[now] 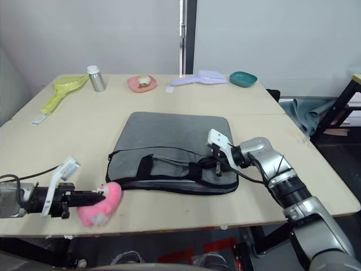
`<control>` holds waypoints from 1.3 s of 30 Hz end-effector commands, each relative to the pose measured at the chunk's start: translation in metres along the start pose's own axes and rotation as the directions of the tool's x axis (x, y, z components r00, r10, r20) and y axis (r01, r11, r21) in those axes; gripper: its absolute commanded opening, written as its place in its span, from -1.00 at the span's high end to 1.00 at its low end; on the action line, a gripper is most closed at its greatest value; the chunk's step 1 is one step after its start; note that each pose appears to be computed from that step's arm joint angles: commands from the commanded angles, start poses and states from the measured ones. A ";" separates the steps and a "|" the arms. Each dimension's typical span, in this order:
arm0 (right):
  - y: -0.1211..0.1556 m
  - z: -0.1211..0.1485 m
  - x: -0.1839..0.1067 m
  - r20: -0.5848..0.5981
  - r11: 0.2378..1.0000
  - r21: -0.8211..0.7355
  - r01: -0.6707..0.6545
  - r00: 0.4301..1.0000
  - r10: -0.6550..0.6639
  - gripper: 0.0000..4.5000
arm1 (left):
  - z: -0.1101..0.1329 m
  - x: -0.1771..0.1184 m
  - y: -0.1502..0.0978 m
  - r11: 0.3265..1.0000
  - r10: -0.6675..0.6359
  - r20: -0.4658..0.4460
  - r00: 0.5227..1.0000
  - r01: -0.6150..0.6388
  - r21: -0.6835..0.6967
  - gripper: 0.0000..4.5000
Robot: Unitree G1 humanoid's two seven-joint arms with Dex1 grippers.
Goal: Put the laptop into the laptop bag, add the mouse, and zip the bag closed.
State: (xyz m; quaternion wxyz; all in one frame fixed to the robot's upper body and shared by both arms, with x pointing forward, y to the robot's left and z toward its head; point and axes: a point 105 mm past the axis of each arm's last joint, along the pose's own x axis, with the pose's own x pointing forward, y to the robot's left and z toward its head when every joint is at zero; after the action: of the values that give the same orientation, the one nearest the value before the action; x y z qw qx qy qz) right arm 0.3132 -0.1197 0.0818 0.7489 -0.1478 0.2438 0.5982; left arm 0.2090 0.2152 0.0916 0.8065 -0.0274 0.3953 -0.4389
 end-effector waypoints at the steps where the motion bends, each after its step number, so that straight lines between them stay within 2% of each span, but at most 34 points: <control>1: 0.004 -0.059 0.006 -0.187 0.987 0.155 0.041 0.982 -0.012 1.00 | 0.011 0.009 -0.014 0.991 -0.076 0.004 0.997 0.075 0.107 0.96; 7: 0.004 -0.057 0.008 -0.186 0.988 0.151 0.039 0.982 -0.010 1.00 | 0.021 0.027 -0.004 0.982 -0.030 0.012 0.999 0.027 0.190 0.96; 11: 0.003 -0.056 0.007 -0.185 0.988 0.148 0.039 0.983 -0.011 1.00 | 0.036 0.044 -0.023 0.959 -0.115 0.038 0.993 0.101 0.264 0.96; 14: 0.002 -0.054 0.007 -0.184 0.988 0.147 0.039 0.983 -0.012 1.00 | 0.039 0.047 -0.037 0.928 -0.171 0.019 0.985 0.155 0.340 0.96; 18: 0.000 -0.052 0.007 -0.185 0.989 0.140 0.039 0.983 -0.013 1.00 | 0.035 0.041 -0.052 0.858 -0.247 -0.050 0.968 0.243 0.453 0.96; 19: -0.001 -0.052 0.007 -0.185 0.989 0.140 0.039 0.983 -0.012 1.00 | 0.037 0.040 -0.052 0.853 -0.255 -0.047 0.966 0.247 0.460 0.96; 21: -0.002 -0.050 0.007 -0.184 0.990 0.137 0.037 0.983 -0.011 1.00 | 0.057 0.038 -0.057 0.849 -0.303 0.039 0.952 0.251 0.464 0.96; 23: -0.002 -0.049 0.008 -0.184 0.990 0.134 0.032 0.983 -0.007 1.00 | 0.068 0.038 -0.061 0.840 -0.337 0.083 0.938 0.260 0.475 0.96; 30: -0.004 -0.046 0.010 -0.190 0.992 0.125 0.022 0.982 0.002 1.00 | 0.065 0.057 -0.073 0.798 -0.400 0.031 0.916 0.332 0.502 0.96; 34: -0.006 -0.043 0.010 -0.190 0.993 0.118 0.016 0.982 0.007 1.00 | 0.068 0.077 -0.073 0.818 -0.415 0.078 0.907 0.334 0.468 0.96; 37: -0.006 -0.044 0.009 -0.195 0.993 0.118 0.017 0.981 0.007 1.00 | 0.080 0.098 -0.066 0.885 -0.377 0.196 0.905 0.289 0.365 0.96; 39: -0.006 -0.044 0.008 -0.199 0.993 0.118 0.016 0.980 0.007 1.00 | 0.094 0.106 -0.066 0.911 -0.369 0.288 0.884 0.282 0.300 0.96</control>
State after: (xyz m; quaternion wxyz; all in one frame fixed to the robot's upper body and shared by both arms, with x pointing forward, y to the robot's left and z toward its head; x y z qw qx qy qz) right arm 0.3238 -0.1182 0.0879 0.7440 -0.1591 0.2532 0.5975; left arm 0.2517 0.0782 0.1047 0.7669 -0.0419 0.2047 -0.6067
